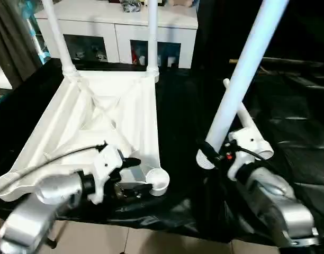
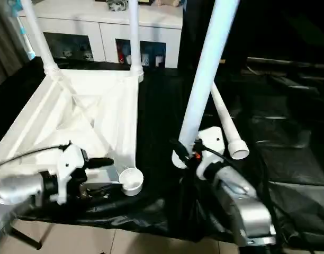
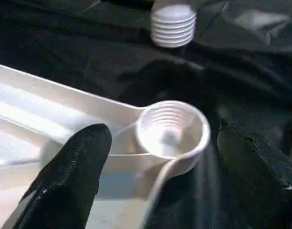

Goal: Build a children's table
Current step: Pick table leg

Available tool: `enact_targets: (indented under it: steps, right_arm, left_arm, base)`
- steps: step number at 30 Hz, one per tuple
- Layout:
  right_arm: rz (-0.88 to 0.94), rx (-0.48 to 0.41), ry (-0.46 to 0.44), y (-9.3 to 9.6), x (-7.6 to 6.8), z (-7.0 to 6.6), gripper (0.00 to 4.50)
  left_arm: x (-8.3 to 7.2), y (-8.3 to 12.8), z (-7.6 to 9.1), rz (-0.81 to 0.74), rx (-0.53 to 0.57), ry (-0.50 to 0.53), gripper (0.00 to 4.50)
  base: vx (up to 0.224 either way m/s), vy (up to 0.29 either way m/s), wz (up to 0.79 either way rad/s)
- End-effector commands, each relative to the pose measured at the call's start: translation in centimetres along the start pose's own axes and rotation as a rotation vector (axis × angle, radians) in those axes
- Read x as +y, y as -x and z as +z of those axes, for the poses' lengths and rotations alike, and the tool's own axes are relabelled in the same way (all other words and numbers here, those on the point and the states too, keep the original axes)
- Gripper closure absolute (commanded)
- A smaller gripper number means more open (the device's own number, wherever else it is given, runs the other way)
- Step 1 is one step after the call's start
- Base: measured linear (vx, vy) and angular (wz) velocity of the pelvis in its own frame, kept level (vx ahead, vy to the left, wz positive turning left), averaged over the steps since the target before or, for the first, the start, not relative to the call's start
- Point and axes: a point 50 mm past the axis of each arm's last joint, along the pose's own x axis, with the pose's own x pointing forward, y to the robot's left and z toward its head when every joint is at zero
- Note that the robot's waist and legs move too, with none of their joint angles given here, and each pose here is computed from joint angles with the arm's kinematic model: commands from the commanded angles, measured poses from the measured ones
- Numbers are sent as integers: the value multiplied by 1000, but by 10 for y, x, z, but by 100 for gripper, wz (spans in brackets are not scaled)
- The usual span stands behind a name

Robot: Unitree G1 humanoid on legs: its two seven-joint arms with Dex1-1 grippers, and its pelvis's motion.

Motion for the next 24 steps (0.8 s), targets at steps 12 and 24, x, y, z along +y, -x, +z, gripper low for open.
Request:
enact_targets:
  steps: [12, 24]
  right_arm:
    - [43, 32, 59, 13, -1, 0, 262]
    - [28, 46, 67, 21, 0, -1, 262]
  left_arm:
    - [26, 8, -15, -193, 294, -118, 159]
    - [31, 4, -22, -190, 322, -126, 261]
  base:
    - [0, 0, 0]
    - [0, 0, 0]
